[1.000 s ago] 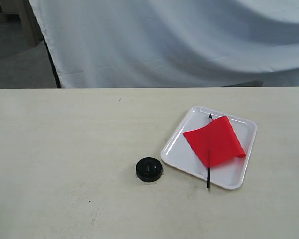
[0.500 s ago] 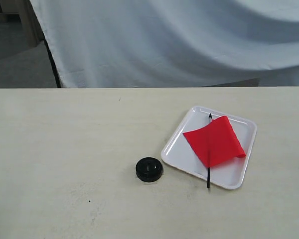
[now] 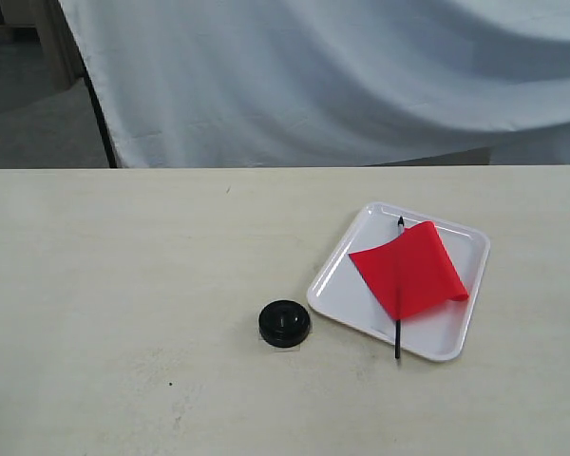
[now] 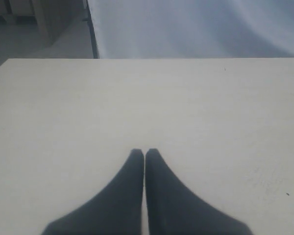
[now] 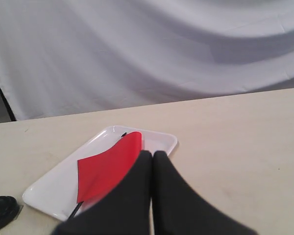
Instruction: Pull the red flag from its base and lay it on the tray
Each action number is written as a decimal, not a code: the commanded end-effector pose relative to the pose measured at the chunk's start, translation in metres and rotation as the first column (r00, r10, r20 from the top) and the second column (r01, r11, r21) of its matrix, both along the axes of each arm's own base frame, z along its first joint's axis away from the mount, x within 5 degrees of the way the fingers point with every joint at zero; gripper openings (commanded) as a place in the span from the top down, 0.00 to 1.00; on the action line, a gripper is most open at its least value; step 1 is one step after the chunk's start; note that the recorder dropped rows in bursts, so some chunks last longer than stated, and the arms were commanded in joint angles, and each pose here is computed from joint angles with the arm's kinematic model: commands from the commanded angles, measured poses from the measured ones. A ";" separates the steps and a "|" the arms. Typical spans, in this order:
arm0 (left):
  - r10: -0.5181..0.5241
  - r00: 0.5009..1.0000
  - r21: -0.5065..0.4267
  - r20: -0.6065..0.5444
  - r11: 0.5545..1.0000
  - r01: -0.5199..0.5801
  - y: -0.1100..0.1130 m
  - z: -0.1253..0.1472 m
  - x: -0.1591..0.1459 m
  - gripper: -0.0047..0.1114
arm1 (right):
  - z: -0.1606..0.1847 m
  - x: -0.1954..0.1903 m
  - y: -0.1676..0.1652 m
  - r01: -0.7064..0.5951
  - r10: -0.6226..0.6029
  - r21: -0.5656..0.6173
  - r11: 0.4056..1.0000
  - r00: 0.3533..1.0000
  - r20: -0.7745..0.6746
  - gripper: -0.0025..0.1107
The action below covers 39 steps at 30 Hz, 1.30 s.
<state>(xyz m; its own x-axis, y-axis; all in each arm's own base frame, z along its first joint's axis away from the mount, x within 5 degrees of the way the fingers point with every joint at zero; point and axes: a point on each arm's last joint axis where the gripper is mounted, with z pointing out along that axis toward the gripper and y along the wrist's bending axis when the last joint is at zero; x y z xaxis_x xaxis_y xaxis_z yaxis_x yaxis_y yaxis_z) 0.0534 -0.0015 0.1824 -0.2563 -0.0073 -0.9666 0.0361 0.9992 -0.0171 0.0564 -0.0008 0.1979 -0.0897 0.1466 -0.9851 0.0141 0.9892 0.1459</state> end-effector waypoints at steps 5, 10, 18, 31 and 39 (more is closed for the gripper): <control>-0.005 1.000 -0.008 0.003 1.000 0.005 0.000 0.000 0.000 0.95 | -0.001 0.000 0.000 -0.001 0.001 0.001 1.000 1.000 -0.003 0.98; -0.005 1.000 -0.008 0.003 1.000 0.005 0.000 0.000 0.000 0.95 | -0.001 0.000 0.000 -0.001 0.001 0.001 1.000 1.000 -0.003 0.98; -0.005 1.000 -0.008 0.003 1.000 0.005 0.000 0.000 0.000 0.95 | -0.001 0.000 0.000 -0.001 0.001 0.001 1.000 1.000 -0.003 0.98; -0.005 1.000 -0.008 0.003 1.000 0.005 0.000 0.000 0.000 0.95 | -0.001 0.000 0.000 -0.001 0.001 0.003 1.000 1.000 -0.003 0.98; -0.005 1.000 -0.008 0.003 1.000 0.005 0.000 0.000 0.000 0.95 | -0.001 0.000 0.000 0.000 0.000 0.014 1.000 1.000 -0.003 0.98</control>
<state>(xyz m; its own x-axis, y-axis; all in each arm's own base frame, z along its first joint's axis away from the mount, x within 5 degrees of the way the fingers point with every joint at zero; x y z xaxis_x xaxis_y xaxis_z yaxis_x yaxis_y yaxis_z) 0.0534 -0.0015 0.1824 -0.2563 -0.0073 -0.9666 0.0361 0.9992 -0.0171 0.0563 -0.0009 0.1974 -0.0949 0.1642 -0.9818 0.0178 0.9864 0.1633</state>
